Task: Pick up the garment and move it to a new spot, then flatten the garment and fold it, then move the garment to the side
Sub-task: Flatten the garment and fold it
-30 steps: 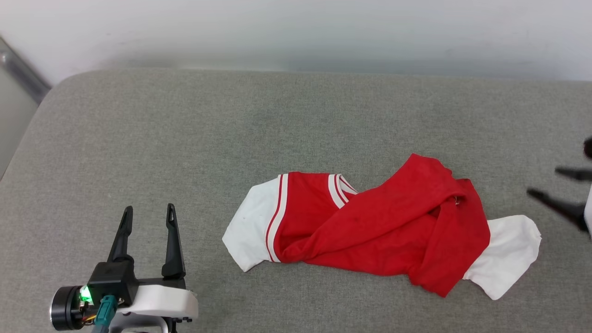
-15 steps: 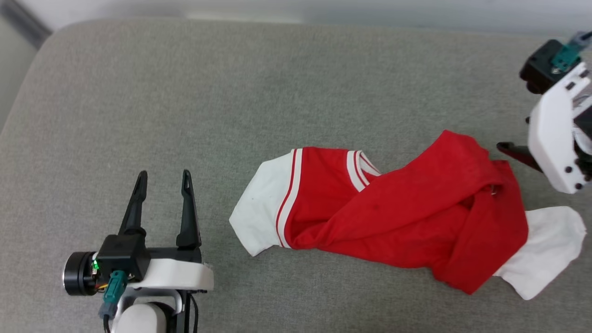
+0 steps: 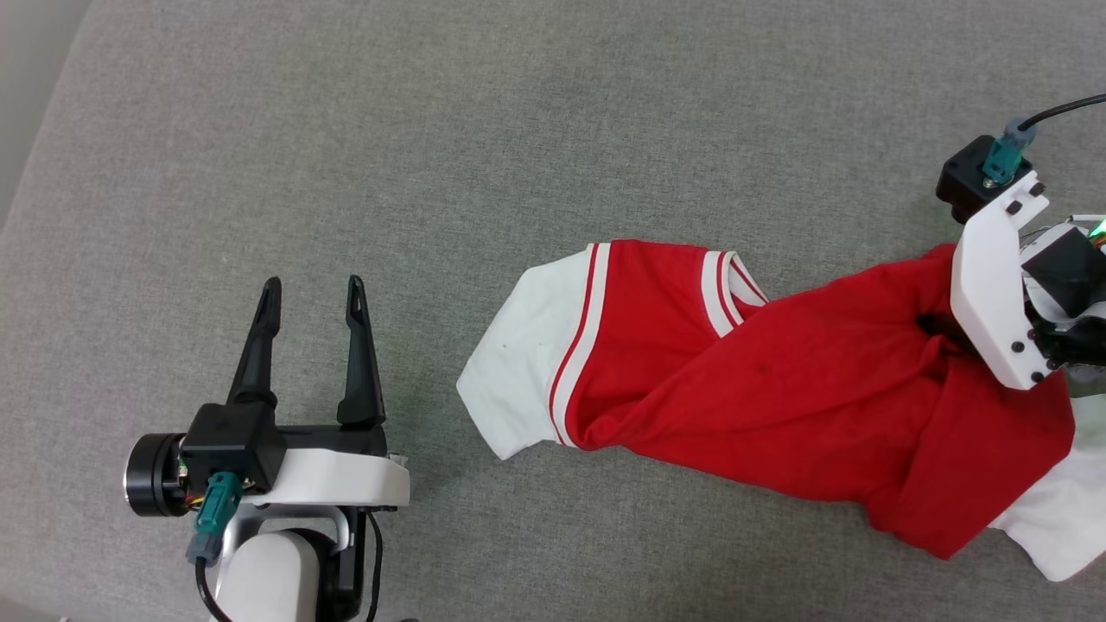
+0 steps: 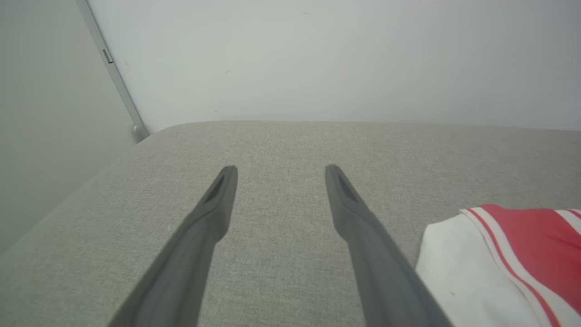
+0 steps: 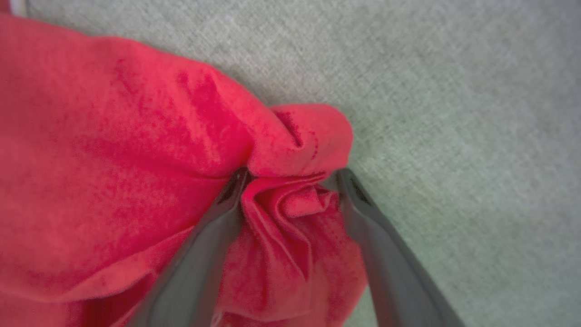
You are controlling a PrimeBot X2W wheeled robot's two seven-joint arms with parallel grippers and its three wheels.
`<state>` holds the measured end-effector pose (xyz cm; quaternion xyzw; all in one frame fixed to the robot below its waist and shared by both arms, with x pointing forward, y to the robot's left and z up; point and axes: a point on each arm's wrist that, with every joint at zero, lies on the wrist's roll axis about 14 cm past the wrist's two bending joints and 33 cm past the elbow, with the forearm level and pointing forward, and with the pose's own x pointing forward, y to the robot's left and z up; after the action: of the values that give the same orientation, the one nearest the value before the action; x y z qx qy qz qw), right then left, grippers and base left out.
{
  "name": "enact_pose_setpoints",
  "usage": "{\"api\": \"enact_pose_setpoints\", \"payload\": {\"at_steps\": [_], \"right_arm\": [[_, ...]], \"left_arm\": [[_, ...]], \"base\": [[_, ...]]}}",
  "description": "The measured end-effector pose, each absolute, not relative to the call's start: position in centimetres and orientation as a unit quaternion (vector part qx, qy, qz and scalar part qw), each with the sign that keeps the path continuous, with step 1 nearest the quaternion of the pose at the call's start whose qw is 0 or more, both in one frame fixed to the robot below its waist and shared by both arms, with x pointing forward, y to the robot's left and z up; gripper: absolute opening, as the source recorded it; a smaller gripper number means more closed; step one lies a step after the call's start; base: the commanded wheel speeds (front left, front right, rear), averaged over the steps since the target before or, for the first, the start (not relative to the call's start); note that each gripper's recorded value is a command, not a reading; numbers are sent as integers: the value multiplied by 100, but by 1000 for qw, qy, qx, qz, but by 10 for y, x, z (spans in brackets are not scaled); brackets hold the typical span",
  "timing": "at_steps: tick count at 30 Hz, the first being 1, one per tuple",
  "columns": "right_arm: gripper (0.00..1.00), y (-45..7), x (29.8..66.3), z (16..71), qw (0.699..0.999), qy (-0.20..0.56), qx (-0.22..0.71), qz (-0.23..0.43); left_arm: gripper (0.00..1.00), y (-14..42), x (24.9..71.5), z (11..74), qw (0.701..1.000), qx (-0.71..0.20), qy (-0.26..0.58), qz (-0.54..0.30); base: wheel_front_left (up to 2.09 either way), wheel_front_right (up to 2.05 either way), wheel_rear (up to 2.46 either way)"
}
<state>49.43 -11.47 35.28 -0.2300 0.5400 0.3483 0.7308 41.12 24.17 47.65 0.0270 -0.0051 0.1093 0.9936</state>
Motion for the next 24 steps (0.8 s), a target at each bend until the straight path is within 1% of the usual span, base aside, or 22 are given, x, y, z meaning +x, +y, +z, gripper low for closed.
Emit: {"api": "enact_pose_setpoints", "payload": {"at_steps": [2, 5, 8, 14, 15, 18, 21, 24], "right_arm": [[0, -114, 494, 355, 735, 534, -230, 350], [0, -108, 491, 362, 744, 519, -219, 359], [0, -95, 490, 380, 763, 486, -206, 374], [0, -73, 484, 451, 800, 386, -198, 416], [0, -69, 469, 485, 809, 345, -193, 434], [0, -64, 442, 508, 809, 321, -180, 459], [0, -65, 404, 507, 796, 329, -162, 481], [0, -71, 365, 487, 777, 361, -146, 495]], "left_arm": [[100, 241, 412, 477, 994, 27, -6, 109], [100, 240, 411, 479, 994, 28, -9, 105], [100, 240, 409, 485, 994, 27, -17, 104], [100, 240, 392, 498, 994, 26, -30, 104], [100, 240, 381, 504, 994, 26, -37, 104], [100, 241, 370, 510, 993, 25, -44, 105], [100, 239, 362, 516, 993, 24, -53, 103], [100, 238, 358, 519, 993, 23, -58, 101]], "base": [[0, 0, 0], [0, 0, 0], [0, 0, 0], [0, 0, 0], [0, 0, 0], [0, 0, 0], [0, 0, 0], [0, 0, 0]]}}
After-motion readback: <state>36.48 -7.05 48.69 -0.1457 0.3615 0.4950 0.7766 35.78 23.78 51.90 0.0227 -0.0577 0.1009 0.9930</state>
